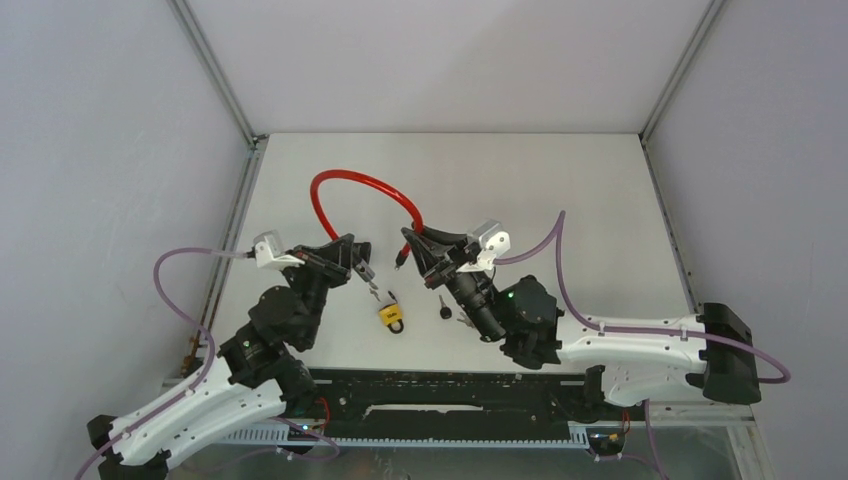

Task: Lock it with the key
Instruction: Lock the lock.

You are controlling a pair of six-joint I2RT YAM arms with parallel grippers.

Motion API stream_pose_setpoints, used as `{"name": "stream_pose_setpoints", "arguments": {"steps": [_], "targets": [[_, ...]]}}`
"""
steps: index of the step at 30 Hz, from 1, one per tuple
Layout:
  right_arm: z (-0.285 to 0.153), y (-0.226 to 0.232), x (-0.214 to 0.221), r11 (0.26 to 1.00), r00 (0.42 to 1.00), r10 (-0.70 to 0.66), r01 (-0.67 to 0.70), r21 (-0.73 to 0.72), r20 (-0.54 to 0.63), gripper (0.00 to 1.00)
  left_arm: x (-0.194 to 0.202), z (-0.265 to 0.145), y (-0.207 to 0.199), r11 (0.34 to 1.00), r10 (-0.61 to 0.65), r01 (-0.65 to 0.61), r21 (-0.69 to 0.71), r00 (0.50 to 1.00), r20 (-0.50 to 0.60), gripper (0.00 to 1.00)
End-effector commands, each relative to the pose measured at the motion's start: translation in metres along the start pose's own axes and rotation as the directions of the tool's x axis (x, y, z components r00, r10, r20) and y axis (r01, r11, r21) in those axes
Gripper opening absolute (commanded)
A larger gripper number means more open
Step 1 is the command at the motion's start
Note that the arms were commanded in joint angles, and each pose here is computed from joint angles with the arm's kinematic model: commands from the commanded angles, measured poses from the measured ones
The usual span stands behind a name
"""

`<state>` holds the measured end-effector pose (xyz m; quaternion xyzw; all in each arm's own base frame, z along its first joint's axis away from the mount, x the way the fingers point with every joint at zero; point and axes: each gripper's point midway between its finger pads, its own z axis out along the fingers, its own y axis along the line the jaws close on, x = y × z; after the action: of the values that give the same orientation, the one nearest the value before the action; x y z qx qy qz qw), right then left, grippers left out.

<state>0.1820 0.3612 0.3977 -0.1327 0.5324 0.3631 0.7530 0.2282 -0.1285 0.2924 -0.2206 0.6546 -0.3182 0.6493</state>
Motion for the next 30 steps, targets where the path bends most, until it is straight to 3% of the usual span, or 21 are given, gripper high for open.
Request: {"name": "stream_pose_setpoints", "arguments": {"steps": [1,5,11,18,25,30], "targets": [[0.009,0.023,-0.04,0.989,0.987,0.123,-0.114,-0.097,0.098,0.0,-0.025,0.0,-0.017,0.996,-0.089,0.09,-0.009,0.995,0.054,0.0],[0.009,0.024,-0.036,0.971,0.979,0.201,-0.192,-0.142,0.047,0.0,-0.025,0.0,-0.016,0.994,-0.105,0.107,-0.027,0.993,0.061,0.0],[0.006,0.026,-0.05,0.965,0.971,0.228,-0.215,-0.15,0.076,0.0,-0.03,-0.001,-0.007,0.986,-0.131,0.14,-0.087,0.986,0.107,0.0],[0.009,0.027,-0.031,0.979,0.998,0.039,-0.028,-0.202,0.047,0.0,-0.033,-0.006,-0.01,0.97,-0.172,0.177,-0.17,0.984,0.041,0.0],[0.01,0.049,-0.031,0.929,0.996,0.039,-0.007,-0.371,0.079,0.0,-0.018,-0.009,-0.027,0.94,-0.312,0.301,-0.161,0.949,-0.047,0.0],[0.009,0.057,-0.038,0.898,0.995,0.03,0.016,-0.44,0.099,0.0,-0.011,-0.01,-0.024,0.934,-0.327,0.313,-0.171,0.943,-0.059,0.0]]}}
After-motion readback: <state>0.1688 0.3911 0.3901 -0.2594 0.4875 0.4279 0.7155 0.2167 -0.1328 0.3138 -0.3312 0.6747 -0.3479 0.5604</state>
